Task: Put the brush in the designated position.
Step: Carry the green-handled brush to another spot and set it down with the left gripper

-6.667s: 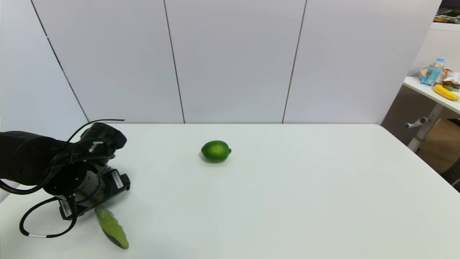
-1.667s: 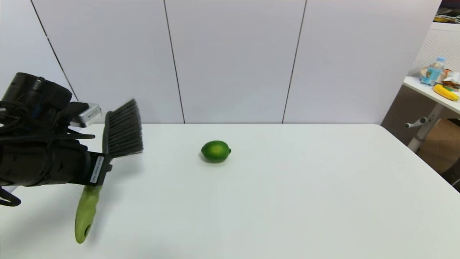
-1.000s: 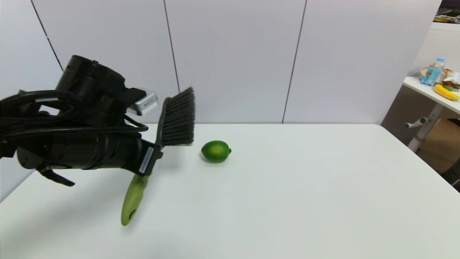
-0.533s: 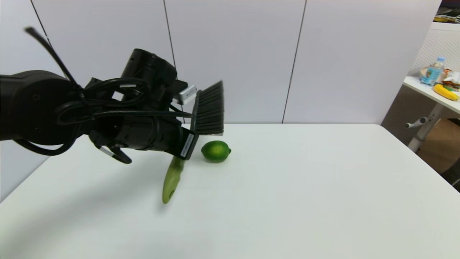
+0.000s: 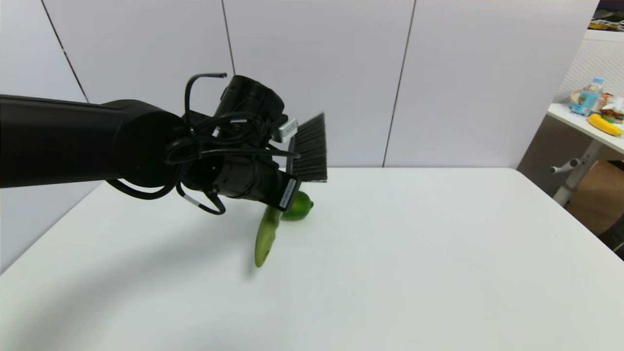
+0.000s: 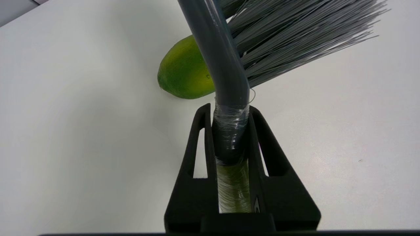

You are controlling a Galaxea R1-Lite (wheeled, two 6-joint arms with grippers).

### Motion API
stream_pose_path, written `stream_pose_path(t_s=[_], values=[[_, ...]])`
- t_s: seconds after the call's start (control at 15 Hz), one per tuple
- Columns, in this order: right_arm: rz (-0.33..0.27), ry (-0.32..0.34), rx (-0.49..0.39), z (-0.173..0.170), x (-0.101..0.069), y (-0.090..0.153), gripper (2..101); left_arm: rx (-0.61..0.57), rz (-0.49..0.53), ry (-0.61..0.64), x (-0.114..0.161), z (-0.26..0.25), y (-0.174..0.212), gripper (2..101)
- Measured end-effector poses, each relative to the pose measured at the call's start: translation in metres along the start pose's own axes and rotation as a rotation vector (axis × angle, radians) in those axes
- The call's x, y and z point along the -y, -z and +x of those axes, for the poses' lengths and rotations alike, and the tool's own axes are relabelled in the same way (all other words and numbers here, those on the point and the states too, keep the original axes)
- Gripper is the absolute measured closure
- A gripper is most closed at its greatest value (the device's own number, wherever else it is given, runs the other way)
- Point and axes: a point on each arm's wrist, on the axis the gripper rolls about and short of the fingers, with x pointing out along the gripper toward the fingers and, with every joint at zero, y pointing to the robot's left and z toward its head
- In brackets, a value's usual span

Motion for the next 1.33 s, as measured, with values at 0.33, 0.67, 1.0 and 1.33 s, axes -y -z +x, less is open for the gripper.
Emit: stream_pose_path(t_s=[0.33,0.67,1.0,1.33], values=[[0.0,0.0,0.0,0.0,0.0,0.0,5.2,-0.031,0.003,-0.002,0.001,0.009,0.005,86.2],[-0.001,0.0,0.0,0.0,0.0,0.0,5.2,-0.081,-0.033,-0.069,-0.03,0.024,0.014,86.2],[0.0,0.0,0.0,0.0,0.0,0.0,5.2,-0.076,-0.093,-0.134,-0.062,0.045,0.016,86.2],[0.0,0.0,0.0,0.0,0.0,0.0,5.2,-0.078,-0.131,-0.166,-0.079,0.065,0.016,86.2]])
